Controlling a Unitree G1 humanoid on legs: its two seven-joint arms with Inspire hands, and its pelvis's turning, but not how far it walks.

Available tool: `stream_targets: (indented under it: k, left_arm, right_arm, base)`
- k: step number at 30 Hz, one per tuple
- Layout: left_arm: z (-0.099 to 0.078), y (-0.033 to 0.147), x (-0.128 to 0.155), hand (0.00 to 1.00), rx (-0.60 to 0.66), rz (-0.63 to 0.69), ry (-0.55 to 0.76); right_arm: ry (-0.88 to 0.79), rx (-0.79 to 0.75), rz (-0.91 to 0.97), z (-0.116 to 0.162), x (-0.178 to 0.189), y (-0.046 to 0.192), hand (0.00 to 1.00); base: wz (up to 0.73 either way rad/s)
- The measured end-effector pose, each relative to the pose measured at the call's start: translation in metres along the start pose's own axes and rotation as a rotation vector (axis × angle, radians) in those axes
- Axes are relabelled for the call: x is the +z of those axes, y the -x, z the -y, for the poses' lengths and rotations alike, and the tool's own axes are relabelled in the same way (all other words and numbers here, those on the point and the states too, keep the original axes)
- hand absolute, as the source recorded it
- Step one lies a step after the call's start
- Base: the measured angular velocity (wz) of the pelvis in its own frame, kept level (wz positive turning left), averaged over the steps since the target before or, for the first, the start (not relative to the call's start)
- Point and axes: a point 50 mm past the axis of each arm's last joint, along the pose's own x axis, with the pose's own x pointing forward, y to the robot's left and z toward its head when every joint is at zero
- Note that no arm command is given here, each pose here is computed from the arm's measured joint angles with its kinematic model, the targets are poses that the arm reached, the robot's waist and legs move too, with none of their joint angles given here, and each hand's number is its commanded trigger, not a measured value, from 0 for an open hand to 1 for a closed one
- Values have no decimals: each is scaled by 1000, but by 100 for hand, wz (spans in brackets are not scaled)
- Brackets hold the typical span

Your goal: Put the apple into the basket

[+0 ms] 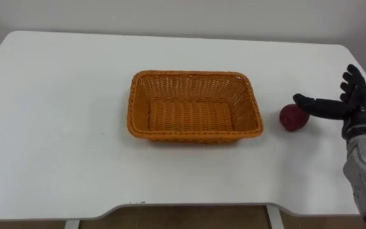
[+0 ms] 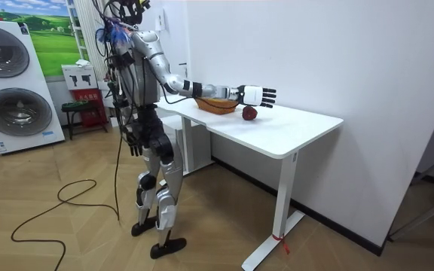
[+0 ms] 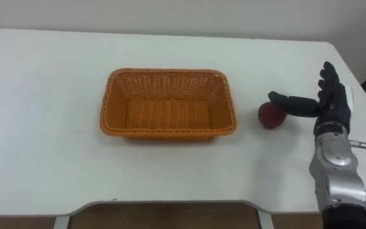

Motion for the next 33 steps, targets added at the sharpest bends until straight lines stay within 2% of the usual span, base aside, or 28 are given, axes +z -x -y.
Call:
stream_targets:
  k: [10,21,33]
  left_arm:
    - [-1,0,0,0,-10,1,-3]
    - [-2,0,-4,0,-9,-16,-5]
    - [-2,-1,-3,0,-10,-14,-4]
  right_arm:
    - [69,40,-8,-1,-1,-1,0]
    - [265,101,-172,5,-43,6,0]
    - [286,103,-176,6,-44,6,0]
  base:
    - [2]
    - [2]
    - [0]
